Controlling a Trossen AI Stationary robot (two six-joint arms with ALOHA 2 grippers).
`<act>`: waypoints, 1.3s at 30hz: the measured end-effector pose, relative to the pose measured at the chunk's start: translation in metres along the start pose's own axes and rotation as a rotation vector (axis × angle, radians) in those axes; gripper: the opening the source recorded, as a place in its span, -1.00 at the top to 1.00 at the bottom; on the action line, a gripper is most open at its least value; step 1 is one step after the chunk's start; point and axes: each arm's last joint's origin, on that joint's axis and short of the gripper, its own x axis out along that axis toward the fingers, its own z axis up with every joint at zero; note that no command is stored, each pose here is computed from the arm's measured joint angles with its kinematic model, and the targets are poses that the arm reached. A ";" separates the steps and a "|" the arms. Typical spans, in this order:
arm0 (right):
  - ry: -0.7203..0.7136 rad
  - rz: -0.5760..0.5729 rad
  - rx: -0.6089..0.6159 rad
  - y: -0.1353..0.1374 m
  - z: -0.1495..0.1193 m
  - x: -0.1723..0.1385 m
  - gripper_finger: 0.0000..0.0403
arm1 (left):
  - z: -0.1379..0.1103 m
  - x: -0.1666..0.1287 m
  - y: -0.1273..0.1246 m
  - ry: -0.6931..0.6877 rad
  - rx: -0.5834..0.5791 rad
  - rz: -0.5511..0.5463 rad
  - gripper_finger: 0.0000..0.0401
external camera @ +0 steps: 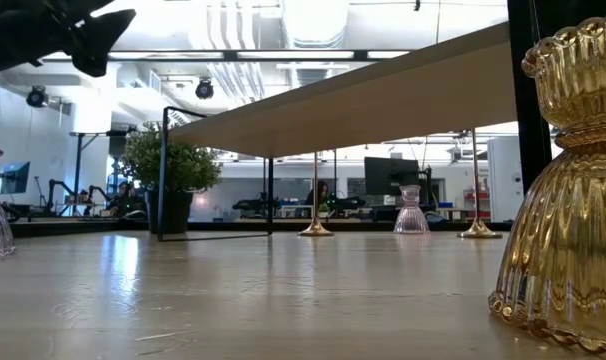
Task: Pick & Place candle stick holders
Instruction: Put the top pink candle holder on the shelf
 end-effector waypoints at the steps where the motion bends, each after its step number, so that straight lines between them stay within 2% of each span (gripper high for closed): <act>1: 0.005 -0.012 0.002 -0.001 -0.001 0.000 0.96 | 0.001 0.000 0.000 -0.003 0.000 0.000 -0.11; 7: 0.059 -0.080 0.065 -0.010 -0.013 0.002 0.89 | -0.001 0.000 0.000 0.030 0.001 0.000 -0.11; 16: 0.082 -0.107 0.049 -0.008 -0.032 0.012 0.38 | 0.000 0.000 0.000 0.019 0.013 0.000 -0.11; 21: 0.061 -0.089 0.037 -0.001 -0.039 0.017 0.24 | 0.000 0.000 0.000 0.020 0.013 -0.001 -0.11; 26: -0.017 -0.141 0.035 -0.001 -0.043 0.021 0.21 | -0.002 0.001 -0.001 0.034 0.013 -0.025 -0.11; 39: -0.040 -0.191 0.116 0.001 -0.059 0.036 0.32 | -0.003 0.002 -0.001 0.045 0.009 -0.027 -0.11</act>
